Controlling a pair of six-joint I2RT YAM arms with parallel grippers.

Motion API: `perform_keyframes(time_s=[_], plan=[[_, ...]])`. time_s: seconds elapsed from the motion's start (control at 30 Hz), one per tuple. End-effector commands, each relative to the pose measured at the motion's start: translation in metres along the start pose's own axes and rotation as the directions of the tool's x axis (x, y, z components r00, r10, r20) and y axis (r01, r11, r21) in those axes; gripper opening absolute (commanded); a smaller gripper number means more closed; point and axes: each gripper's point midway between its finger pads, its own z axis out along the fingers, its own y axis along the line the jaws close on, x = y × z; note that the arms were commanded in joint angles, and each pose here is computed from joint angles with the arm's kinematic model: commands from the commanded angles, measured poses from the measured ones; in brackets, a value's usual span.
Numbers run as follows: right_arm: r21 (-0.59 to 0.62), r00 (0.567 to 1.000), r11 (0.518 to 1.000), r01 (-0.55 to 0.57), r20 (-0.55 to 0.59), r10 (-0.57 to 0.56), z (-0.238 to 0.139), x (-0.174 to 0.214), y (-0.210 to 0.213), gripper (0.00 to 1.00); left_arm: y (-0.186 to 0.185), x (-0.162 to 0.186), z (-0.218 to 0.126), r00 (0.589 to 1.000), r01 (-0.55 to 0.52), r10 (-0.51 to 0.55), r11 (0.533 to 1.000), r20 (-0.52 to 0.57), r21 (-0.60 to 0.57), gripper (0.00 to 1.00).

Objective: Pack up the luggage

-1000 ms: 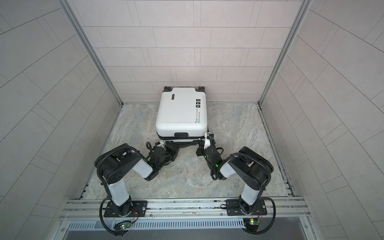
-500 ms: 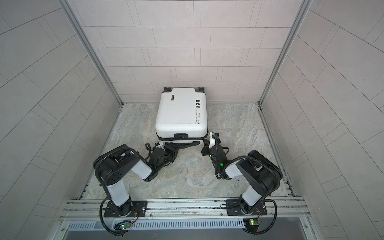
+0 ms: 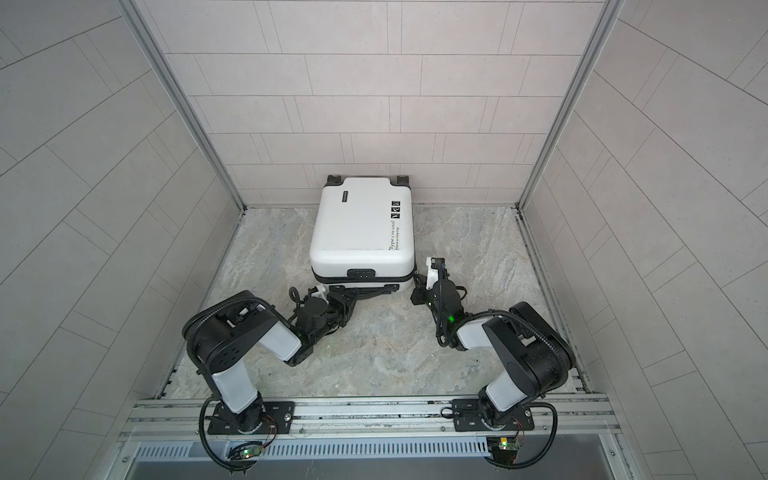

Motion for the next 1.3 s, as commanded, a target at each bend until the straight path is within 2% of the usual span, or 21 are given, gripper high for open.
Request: perform_keyframes(time_s=[0.0, 0.5, 0.63, 0.8, 0.83, 0.87, 0.93, 1.03, 1.07, 1.1, 1.27], plan=[[0.177, 1.0, 0.984, 0.001, 0.026, -0.006, 0.0, -0.018, -0.044, 0.0, -0.021, 0.009, -0.011, 0.997, -0.06, 0.064, 0.995, -0.039, 0.082, 0.0], [0.204, 0.996, 0.977, 0.065, -0.076, -0.051, 0.023, -0.04, -0.066, 0.0, -0.012, 0.01, -0.018, 0.997, -0.06, 0.063, 0.996, -0.051, 0.059, 0.0], [0.216, 0.995, 0.973, 0.081, -0.077, -0.066, 0.031, -0.056, -0.071, 0.0, -0.009, 0.01, -0.02, 0.997, -0.06, 0.063, 0.997, -0.053, 0.053, 0.0], [0.146, 0.991, 0.985, 0.092, -0.112, -0.076, 0.031, -0.056, -0.059, 0.0, -0.006, 0.01, -0.02, 0.996, -0.063, 0.066, 0.997, -0.056, 0.045, 0.0], [0.123, 0.987, 0.987, 0.1, -0.135, -0.083, 0.03, -0.052, -0.055, 0.06, -0.006, 0.011, -0.019, 0.996, -0.064, 0.067, 0.997, -0.057, 0.043, 0.0], [0.115, 0.986, 0.988, 0.099, -0.148, -0.082, 0.028, -0.049, -0.053, 0.18, -0.006, 0.012, -0.019, 0.996, -0.066, 0.069, 0.997, -0.059, 0.043, 0.0], [0.105, 0.984, 0.99, 0.093, -0.162, -0.075, 0.022, -0.044, -0.051, 0.35, -0.008, 0.013, -0.017, 0.996, -0.066, 0.069, 0.997, -0.064, 0.049, 0.0], [0.122, 0.987, 0.989, 0.083, -0.146, -0.065, 0.005, -0.046, -0.051, 0.51, -0.011, 0.016, -0.016, 0.995, -0.069, 0.073, 0.996, -0.068, 0.056, 0.0], [0.133, 0.989, 0.988, 0.082, -0.136, -0.064, -0.003, -0.046, -0.052, 0.96, -0.011, 0.019, -0.016, 0.995, -0.071, 0.075, 0.996, -0.073, 0.056, 0.0], [0.142, 0.99, 0.987, 0.08, -0.129, -0.062, -0.01, -0.045, -0.053, 0.99, -0.011, 0.022, -0.015, 0.994, -0.073, 0.077, 0.996, -0.079, 0.056, 0.0], [0.161, 0.996, 0.983, 0.082, -0.049, -0.075, -0.045, -0.076, -0.044, 1.0, -0.005, 0.043, -0.015, 0.99, -0.089, 0.093, 0.995, -0.11, 0.043, 0.0]])
